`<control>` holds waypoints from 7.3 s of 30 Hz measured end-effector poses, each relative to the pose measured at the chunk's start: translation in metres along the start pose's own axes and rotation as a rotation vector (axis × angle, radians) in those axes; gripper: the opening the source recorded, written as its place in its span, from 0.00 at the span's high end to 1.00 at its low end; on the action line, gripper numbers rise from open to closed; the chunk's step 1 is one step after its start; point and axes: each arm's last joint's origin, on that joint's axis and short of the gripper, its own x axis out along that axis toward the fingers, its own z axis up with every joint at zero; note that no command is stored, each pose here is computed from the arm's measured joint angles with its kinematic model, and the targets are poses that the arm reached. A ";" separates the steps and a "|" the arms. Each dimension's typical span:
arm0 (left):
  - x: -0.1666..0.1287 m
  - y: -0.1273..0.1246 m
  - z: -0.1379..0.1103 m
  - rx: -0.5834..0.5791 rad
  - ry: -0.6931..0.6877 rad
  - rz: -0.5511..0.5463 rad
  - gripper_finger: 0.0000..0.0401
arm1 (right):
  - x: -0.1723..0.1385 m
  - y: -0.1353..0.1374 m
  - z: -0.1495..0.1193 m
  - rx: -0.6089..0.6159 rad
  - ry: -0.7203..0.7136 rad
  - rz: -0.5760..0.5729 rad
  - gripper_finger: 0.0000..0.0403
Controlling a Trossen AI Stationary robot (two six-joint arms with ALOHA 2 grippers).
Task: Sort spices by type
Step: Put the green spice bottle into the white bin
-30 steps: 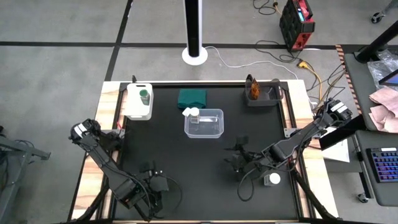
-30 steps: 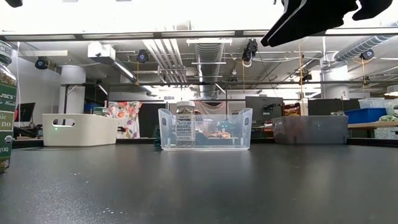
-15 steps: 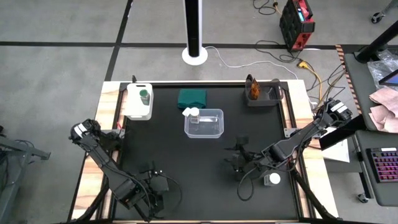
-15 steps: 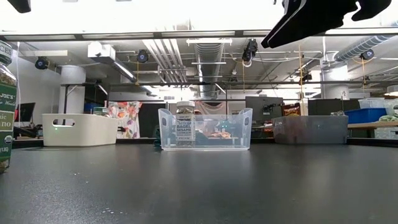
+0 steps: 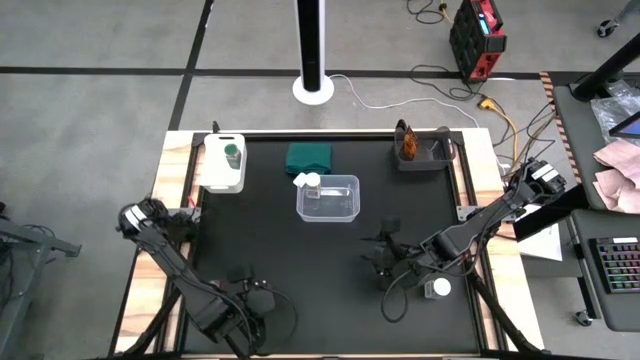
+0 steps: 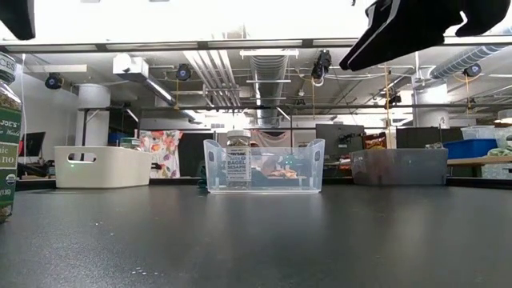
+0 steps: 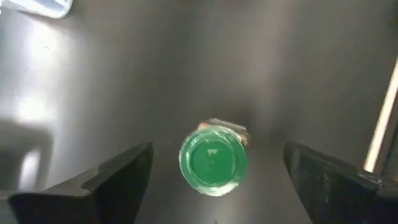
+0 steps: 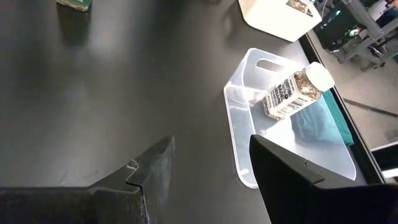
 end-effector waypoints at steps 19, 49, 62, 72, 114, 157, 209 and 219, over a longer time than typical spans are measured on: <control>0.041 -0.001 -0.023 0.024 0.051 -0.019 0.21 | 0.002 0.001 -0.006 0.005 -0.001 -0.008 0.50; 0.030 -0.004 -0.013 0.190 -0.050 -0.021 0.54 | 0.004 0.001 -0.001 0.057 -0.052 -0.002 0.50; -0.022 -0.016 0.032 0.529 -0.435 0.012 0.54 | 0.027 0.002 0.027 0.082 -0.394 0.463 0.50; -0.023 -0.019 0.052 0.704 -0.526 -0.022 0.54 | 0.069 -0.008 0.032 0.224 -0.433 0.730 0.39; 0.002 0.012 0.084 0.775 -0.462 0.064 0.33 | 0.123 0.017 0.060 0.049 -0.303 0.880 0.52; 0.055 0.059 0.039 0.126 -1.190 0.025 0.32 | 0.083 0.010 0.017 0.075 -0.737 0.228 0.52; 0.085 0.067 0.066 0.136 -1.317 0.054 0.55 | 0.086 0.006 0.016 0.092 -0.683 0.138 0.24; 0.081 0.062 0.052 0.169 -1.383 -0.023 0.55 | 0.085 0.007 0.015 0.061 -0.669 0.140 0.23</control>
